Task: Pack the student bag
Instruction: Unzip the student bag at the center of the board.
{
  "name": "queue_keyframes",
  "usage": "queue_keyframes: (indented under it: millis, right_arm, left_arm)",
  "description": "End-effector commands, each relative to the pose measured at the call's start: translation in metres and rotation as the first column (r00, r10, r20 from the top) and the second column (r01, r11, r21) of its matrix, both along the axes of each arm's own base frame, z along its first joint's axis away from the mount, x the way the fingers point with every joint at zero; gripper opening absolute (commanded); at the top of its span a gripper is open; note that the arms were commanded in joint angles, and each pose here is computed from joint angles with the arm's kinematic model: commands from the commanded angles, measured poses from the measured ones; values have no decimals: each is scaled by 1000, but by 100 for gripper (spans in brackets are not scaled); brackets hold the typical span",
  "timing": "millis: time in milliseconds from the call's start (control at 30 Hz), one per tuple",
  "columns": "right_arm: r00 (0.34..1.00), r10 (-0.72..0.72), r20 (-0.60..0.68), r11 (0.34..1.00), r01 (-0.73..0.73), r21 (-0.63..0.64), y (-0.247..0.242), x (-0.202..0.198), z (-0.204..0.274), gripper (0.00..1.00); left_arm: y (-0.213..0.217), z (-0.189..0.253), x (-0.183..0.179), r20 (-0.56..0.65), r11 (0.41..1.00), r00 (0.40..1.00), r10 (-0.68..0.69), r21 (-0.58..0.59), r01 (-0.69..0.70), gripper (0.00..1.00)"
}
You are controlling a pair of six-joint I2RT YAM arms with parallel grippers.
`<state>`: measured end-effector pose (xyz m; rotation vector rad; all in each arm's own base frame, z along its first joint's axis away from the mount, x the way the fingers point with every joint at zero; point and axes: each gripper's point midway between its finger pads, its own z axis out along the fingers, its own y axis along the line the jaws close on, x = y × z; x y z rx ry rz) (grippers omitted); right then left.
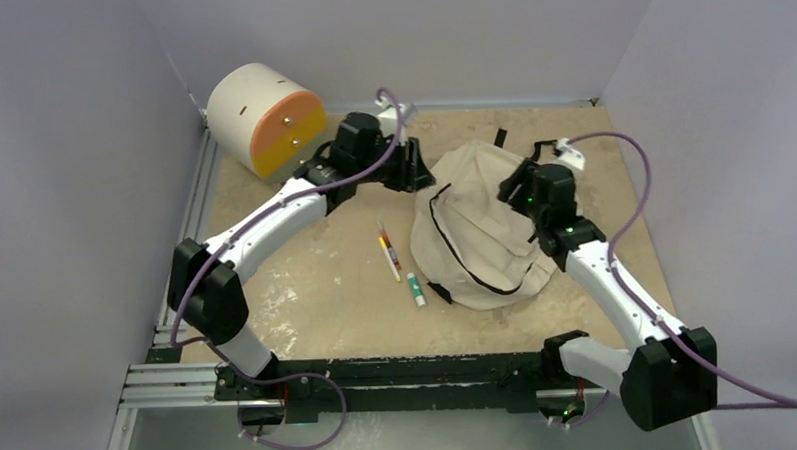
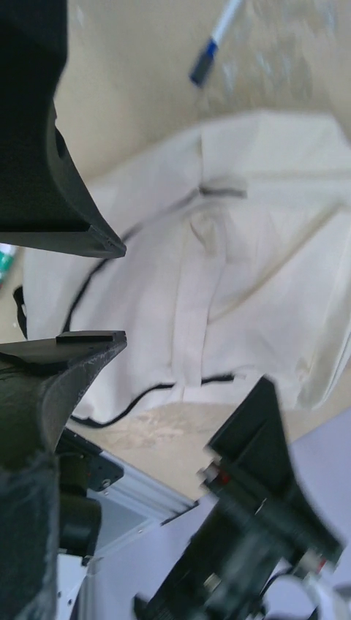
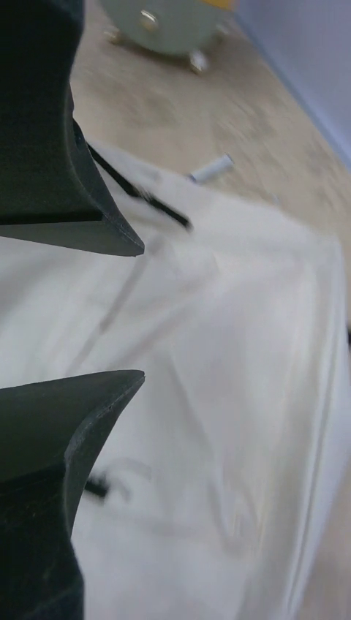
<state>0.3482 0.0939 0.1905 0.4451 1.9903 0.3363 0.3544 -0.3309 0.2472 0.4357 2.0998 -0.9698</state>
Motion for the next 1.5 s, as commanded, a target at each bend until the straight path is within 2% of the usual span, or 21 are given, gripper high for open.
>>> queue_keyframes:
  millis: [0, 167, 333, 467, 633, 867, 1333, 1467]
  right_arm:
    - [964, -263, -47, 956, 267, 124, -75, 0, -21, 60]
    - [905, -415, -96, 885, 426, 187, -118, -17, -45, 60]
    - [873, -457, -168, 841, 486, 239, -125, -35, -70, 61]
    - [884, -432, -177, 838, 466, 283, -121, -38, -79, 61]
    - [906, -363, -216, 866, 414, 280, -113, -36, -94, 61]
    - [924, -296, -243, 879, 363, 308, -99, -44, -108, 59]
    - [947, -222, -232, 909, 287, 303, -91, -40, -116, 37]
    - [964, -135, -230, 931, 203, 304, -80, -40, -118, 36]
  left_arm:
    - [-48, 18, -4, 99, 997, 993, -71, 1, 71, 41]
    - [-101, 10, -14, 116, 990, 983, -144, 24, 142, 41]
    - [-150, -16, -17, 122, 978, 972, -201, 86, 191, 41]
    - [-172, -40, -14, 109, 971, 969, -221, 112, 209, 42]
    - [-190, -54, -9, 99, 968, 967, -236, 117, 224, 42]
    - [-182, -67, -11, 101, 966, 970, -219, 160, 201, 42]
    - [-178, -77, -18, 82, 963, 971, -227, 165, 211, 42]
    - [-177, -77, -17, 80, 963, 972, -222, 172, 206, 42]
